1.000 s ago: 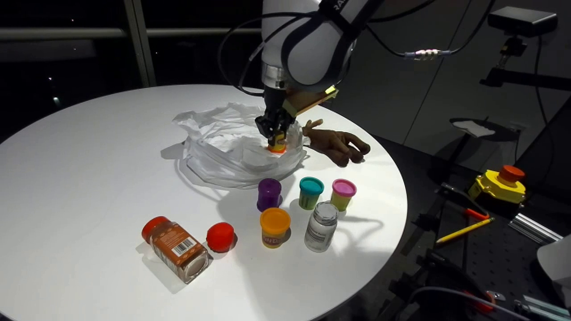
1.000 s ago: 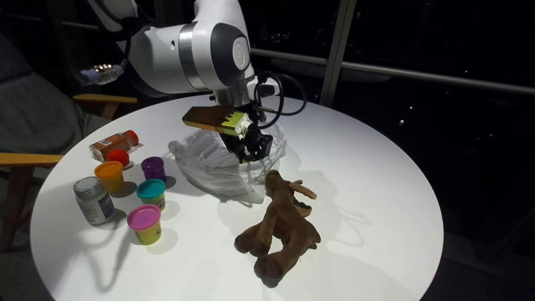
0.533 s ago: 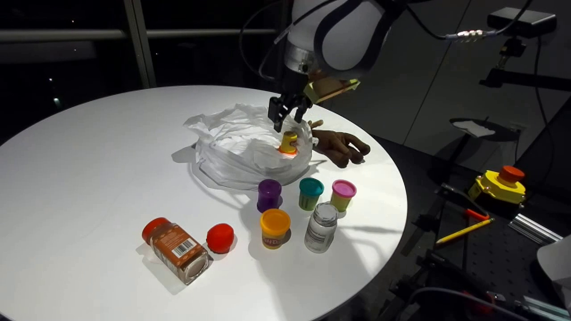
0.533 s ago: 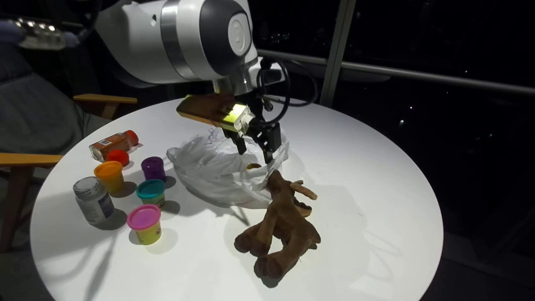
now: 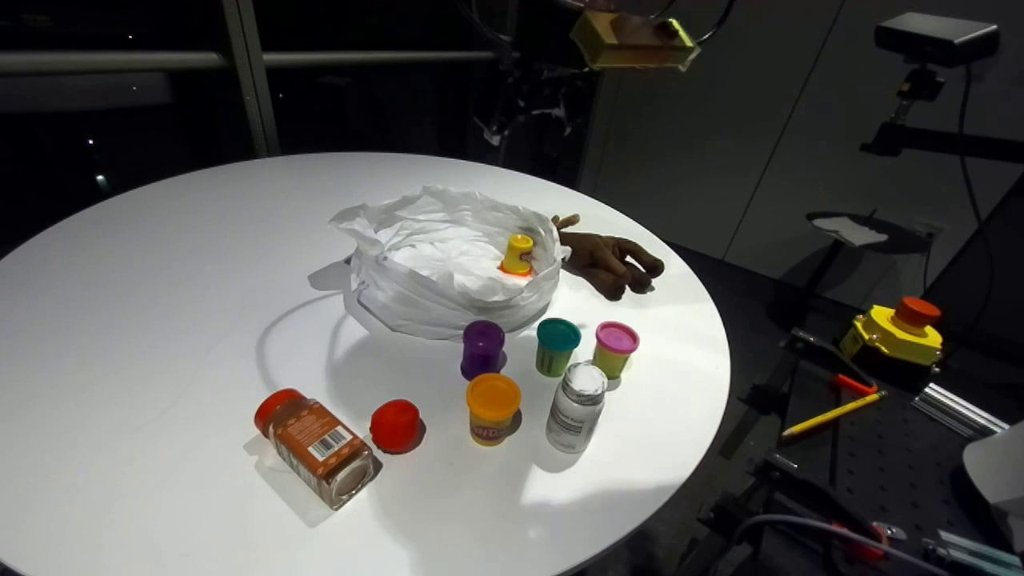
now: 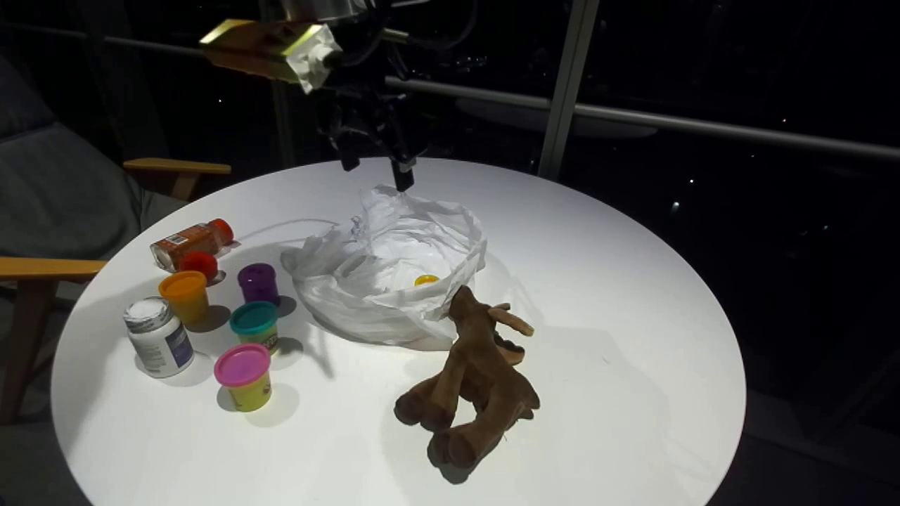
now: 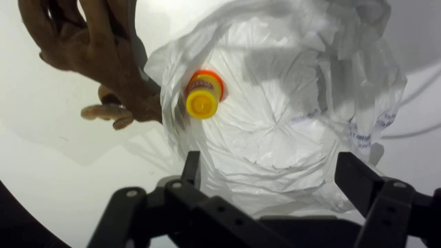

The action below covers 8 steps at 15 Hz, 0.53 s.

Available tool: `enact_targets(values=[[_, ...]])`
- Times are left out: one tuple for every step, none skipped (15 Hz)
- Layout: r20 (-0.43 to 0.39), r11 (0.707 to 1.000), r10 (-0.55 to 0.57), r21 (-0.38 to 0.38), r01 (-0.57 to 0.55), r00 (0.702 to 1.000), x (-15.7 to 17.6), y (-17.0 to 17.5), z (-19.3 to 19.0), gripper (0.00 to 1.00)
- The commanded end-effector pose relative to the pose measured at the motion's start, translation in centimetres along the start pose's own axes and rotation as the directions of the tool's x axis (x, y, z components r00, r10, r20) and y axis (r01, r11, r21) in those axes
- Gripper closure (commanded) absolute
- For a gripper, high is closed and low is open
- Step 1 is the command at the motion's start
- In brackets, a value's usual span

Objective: Put all the objects on the table into the plastic bag

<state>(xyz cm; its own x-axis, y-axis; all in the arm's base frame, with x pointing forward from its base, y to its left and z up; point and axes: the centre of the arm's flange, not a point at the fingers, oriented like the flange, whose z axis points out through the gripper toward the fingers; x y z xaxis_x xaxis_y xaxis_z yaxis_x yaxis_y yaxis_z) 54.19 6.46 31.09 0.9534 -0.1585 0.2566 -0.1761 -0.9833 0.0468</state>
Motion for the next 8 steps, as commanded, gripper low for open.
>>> enact_targets(values=[[0.153,0.999,0.012,0.03,-0.017,0.988,-6.3,0.2,-1.2,0.0],[0.194,0.999,0.005,0.03,-0.011,0.981,-7.8,0.2,-0.6,0.0],[0.221,1.0,-0.002,0.03,-0.005,0.975,-9.5,0.3,0.3,0.0],[0.236,1.0,-0.007,0.025,0.001,0.972,-10.8,0.5,1.2,0.0],[0.242,1.0,-0.017,0.013,0.014,0.97,-12.2,0.7,2.2,0.0],[0.248,0.999,-0.032,0.0,0.034,0.968,-13.4,1.0,3.3,0.0],[0.257,0.999,-0.048,-0.005,0.051,0.965,-14.3,1.2,4.2,0.0],[0.25,0.997,-0.072,-0.006,0.076,0.965,-15.2,1.4,4.7,0.0]])
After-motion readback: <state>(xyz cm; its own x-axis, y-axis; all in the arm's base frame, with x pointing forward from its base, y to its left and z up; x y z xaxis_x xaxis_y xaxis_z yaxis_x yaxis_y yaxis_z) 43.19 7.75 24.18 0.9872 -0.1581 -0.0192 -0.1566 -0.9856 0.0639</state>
